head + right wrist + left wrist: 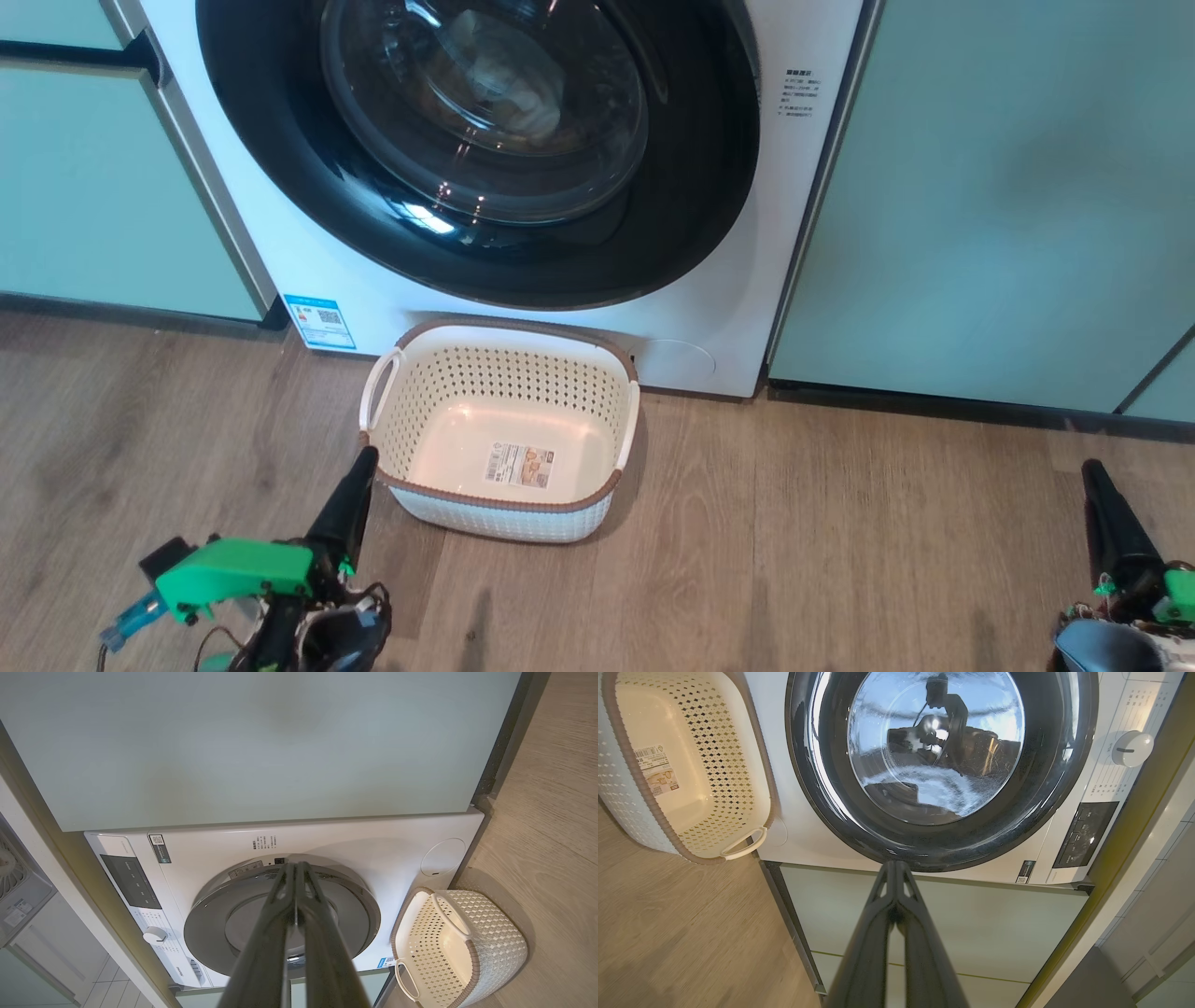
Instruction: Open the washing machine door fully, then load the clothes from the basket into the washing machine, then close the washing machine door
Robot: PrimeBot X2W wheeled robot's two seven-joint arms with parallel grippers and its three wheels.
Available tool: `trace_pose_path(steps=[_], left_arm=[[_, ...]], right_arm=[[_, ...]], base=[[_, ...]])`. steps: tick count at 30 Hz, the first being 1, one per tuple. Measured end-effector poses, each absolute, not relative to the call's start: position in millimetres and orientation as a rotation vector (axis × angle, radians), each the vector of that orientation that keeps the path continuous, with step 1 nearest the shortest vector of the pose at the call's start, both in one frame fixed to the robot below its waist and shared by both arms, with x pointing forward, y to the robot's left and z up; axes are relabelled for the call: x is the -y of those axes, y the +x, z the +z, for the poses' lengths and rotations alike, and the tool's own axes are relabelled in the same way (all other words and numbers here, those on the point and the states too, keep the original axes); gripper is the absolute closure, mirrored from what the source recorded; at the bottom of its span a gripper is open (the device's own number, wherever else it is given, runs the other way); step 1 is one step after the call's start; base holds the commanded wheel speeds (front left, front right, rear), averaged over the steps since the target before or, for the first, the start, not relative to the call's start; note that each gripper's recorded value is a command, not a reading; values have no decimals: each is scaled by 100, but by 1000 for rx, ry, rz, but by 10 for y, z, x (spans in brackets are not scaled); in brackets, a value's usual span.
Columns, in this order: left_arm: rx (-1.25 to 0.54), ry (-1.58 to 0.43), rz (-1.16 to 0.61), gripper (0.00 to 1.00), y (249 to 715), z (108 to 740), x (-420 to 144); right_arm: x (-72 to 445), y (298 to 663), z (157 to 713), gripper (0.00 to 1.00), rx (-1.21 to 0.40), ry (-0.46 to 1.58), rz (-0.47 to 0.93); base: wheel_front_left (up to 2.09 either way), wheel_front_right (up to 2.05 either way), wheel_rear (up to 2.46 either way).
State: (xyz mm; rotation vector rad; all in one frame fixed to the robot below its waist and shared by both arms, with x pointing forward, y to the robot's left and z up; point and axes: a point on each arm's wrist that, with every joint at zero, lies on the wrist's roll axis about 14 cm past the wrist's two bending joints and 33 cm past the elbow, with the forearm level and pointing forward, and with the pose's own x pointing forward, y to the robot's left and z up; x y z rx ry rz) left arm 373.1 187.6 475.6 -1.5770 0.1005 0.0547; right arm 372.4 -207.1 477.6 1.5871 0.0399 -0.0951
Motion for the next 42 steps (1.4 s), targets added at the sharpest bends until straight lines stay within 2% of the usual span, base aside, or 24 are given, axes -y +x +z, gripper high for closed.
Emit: trace_pose_path(steps=[42], left_arm=[[-99,-1579,56,100,3731,4756,-1880]], right_arm=[[2069,3723,4774,100,-43,1590,-92]], base=[[0,0,0]])
